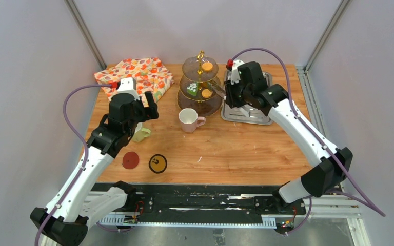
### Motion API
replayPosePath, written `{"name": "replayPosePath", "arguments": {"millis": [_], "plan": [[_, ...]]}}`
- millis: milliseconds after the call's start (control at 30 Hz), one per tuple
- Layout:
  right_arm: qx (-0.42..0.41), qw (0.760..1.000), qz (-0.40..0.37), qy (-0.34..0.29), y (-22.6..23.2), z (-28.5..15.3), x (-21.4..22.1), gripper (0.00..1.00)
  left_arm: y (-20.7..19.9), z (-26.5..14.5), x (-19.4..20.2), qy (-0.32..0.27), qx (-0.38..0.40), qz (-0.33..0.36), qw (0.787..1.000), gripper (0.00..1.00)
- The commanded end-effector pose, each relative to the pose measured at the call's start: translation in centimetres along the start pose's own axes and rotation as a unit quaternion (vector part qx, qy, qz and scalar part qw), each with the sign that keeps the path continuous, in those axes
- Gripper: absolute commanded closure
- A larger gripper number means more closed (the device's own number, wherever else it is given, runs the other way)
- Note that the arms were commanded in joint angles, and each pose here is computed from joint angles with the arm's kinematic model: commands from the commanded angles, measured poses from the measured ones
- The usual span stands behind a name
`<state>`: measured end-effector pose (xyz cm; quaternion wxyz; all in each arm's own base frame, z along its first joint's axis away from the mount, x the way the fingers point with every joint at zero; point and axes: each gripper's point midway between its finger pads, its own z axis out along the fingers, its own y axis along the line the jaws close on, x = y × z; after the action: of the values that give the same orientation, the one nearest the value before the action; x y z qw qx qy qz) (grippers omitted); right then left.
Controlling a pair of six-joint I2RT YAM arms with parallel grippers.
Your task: Serve the afternoon tea
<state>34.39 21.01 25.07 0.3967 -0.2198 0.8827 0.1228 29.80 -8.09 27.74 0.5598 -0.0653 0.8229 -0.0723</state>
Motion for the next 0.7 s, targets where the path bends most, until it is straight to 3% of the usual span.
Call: {"name": "replayPosePath", "arguments": {"millis": [0,167,267,500,667], "plan": [[0.055,0.997,-0.009,-0.050,-2.2,-3.5,-1.3,0.72,-0.1,-0.6,-1.3,-0.018,0.001,-0.008,1.000,0.05],[0.104,0.992,0.037,-0.057,-5.8,-5.9,0.8,0.83,0.1,-0.9,-1.3,-0.017,-0.002,-0.006,1.000,0.05],[0.135,0.986,0.074,-0.057,-8.4,-6.9,2.4,0.85,0.2,-0.9,-1.2,-0.016,-0.004,-0.005,1.000,0.05],[0.158,0.980,0.124,0.008,-11.5,-3.8,7.0,0.79,-0.6,-0.7,-0.8,-0.008,0.017,-0.005,1.000,0.05],[0.146,0.981,0.122,0.038,-11.8,-0.3,7.7,0.72,-0.7,-0.4,-0.1,0.003,0.018,-0.003,1.000,0.05]]}}
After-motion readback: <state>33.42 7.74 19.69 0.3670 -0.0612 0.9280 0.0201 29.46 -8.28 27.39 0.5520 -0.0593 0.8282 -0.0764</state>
